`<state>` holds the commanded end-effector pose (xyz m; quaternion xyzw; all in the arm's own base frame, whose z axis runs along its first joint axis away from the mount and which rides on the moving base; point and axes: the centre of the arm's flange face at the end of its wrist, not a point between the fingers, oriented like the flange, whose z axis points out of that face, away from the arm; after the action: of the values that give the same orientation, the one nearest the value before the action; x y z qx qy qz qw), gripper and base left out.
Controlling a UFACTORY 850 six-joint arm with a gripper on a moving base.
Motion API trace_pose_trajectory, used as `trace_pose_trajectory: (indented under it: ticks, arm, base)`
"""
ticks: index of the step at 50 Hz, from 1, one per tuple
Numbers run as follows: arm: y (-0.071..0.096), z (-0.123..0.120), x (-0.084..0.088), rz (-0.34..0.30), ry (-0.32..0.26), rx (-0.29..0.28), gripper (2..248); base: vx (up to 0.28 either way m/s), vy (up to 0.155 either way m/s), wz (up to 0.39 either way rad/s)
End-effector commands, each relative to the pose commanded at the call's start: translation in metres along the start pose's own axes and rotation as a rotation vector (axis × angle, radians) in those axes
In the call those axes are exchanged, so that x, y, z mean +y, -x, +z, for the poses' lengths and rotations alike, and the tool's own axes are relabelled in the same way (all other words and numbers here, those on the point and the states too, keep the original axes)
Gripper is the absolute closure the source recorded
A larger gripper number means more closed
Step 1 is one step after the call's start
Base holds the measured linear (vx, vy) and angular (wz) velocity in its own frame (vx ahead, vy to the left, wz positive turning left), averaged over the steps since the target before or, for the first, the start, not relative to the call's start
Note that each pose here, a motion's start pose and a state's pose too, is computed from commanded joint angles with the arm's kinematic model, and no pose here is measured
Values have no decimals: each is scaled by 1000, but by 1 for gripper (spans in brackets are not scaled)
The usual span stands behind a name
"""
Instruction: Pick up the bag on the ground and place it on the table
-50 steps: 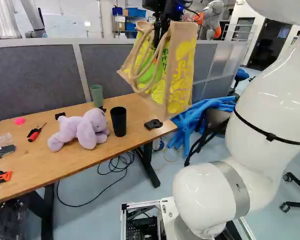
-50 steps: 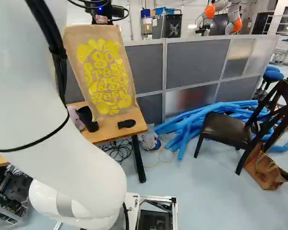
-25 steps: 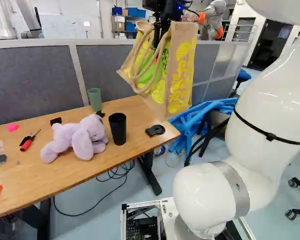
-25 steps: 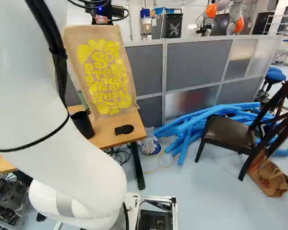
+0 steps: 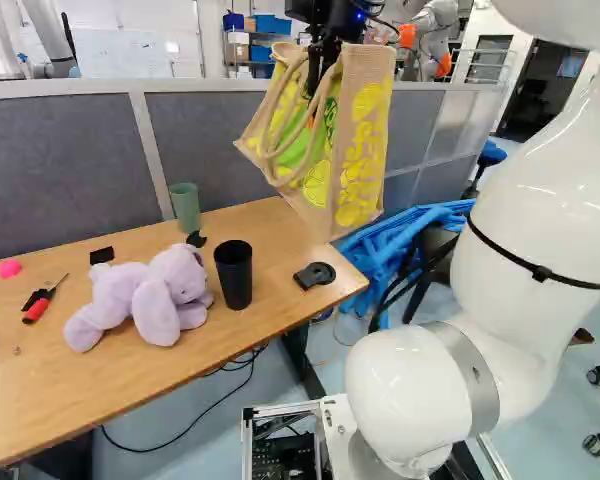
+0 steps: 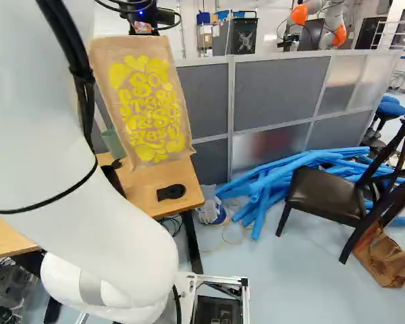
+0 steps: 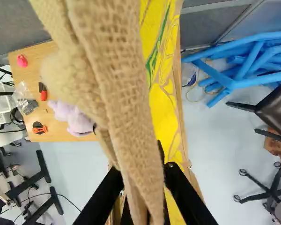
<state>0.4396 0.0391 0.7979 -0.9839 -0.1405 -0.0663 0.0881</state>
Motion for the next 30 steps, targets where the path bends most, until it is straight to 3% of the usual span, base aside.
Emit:
trace_pose_trajectory:
  ticks: [18,30]
  arm:
    - [-1,0,0,-1,0,0,228]
    - [-20,4,-4,-19,-3,-2,228]
  base:
    - [2,0,0]
    - [0,0,0]
